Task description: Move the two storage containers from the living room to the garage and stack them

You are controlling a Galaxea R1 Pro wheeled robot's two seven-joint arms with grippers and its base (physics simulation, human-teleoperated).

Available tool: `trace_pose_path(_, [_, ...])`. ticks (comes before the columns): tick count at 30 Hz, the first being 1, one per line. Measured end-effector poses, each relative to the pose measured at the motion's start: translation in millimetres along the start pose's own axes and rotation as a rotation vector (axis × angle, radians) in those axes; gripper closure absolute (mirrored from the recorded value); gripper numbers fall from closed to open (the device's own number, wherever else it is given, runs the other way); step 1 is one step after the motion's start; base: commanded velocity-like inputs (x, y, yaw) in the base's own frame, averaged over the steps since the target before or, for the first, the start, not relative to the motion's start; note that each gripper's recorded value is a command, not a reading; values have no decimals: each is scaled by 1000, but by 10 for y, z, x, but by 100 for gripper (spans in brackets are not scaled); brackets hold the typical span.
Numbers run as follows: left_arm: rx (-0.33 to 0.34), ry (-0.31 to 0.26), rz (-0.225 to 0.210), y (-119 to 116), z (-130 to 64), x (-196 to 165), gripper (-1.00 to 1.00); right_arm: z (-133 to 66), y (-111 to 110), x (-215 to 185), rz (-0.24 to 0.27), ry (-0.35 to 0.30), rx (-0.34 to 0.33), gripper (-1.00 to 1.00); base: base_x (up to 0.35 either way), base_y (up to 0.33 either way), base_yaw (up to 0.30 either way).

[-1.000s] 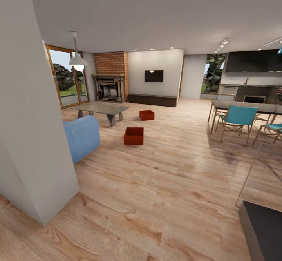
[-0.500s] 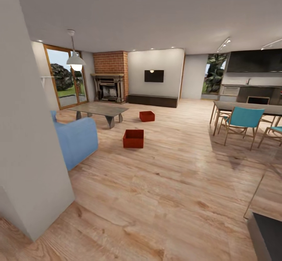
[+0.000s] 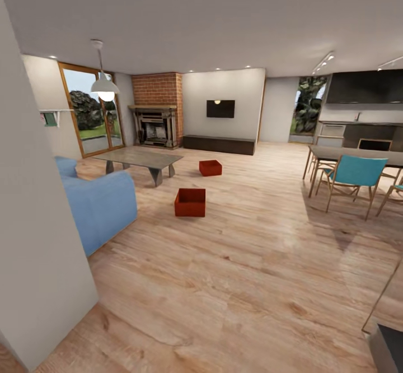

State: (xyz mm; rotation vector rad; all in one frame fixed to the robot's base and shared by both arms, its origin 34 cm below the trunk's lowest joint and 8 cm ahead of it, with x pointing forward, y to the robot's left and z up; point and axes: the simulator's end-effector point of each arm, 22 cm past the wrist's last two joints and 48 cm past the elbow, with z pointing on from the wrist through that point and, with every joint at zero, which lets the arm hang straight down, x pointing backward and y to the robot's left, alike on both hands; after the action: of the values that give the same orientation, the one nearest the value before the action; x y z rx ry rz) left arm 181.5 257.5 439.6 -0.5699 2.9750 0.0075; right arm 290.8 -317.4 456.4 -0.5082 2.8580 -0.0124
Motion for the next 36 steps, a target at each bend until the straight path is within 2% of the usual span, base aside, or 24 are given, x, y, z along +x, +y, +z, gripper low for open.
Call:
trace_pose_path(23, [0, 1, 0, -1, 0, 1, -100, -7, -52, -16, -1, -13, 7, -100, 321, 119, 0])
trace_pose_path(36, [0, 6, 0, 2, 0, 14, -100, -6, -45, -27, -1, -17, 6, -100, 322, 15, 0])
